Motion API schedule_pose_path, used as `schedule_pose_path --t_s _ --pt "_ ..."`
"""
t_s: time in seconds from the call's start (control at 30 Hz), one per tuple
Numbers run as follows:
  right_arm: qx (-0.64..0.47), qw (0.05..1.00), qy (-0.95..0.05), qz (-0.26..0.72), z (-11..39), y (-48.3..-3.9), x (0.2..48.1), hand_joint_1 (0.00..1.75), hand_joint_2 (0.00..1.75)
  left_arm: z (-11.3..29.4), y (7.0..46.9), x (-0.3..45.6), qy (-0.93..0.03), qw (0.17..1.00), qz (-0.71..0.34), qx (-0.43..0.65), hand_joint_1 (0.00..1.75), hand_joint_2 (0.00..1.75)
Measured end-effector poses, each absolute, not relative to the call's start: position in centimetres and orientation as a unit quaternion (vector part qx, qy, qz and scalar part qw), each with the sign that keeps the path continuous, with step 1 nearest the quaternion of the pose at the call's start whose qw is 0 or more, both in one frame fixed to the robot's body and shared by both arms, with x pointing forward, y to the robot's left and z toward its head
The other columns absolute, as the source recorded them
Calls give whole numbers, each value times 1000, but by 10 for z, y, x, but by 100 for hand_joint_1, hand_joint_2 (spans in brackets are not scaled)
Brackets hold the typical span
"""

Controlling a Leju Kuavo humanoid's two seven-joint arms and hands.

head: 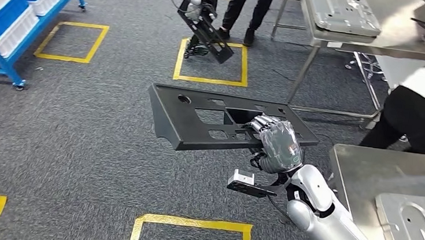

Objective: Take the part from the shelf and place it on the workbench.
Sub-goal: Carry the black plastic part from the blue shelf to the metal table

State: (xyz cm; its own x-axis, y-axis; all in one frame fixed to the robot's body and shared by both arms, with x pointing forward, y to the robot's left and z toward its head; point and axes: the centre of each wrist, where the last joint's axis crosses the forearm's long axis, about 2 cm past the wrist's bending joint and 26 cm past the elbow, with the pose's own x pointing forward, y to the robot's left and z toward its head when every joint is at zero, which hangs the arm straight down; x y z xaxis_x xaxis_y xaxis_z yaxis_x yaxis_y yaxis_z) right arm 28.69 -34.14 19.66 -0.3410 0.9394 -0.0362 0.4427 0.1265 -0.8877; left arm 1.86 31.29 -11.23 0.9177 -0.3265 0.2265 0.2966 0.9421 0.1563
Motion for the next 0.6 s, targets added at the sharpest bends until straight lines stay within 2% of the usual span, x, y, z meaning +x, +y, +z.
schedule_pose_path --t_s 0.6 --pt "-499 292 -694 429 194 -341 287 175 175 -112 313 22 -128 977 -161 60 0 175"
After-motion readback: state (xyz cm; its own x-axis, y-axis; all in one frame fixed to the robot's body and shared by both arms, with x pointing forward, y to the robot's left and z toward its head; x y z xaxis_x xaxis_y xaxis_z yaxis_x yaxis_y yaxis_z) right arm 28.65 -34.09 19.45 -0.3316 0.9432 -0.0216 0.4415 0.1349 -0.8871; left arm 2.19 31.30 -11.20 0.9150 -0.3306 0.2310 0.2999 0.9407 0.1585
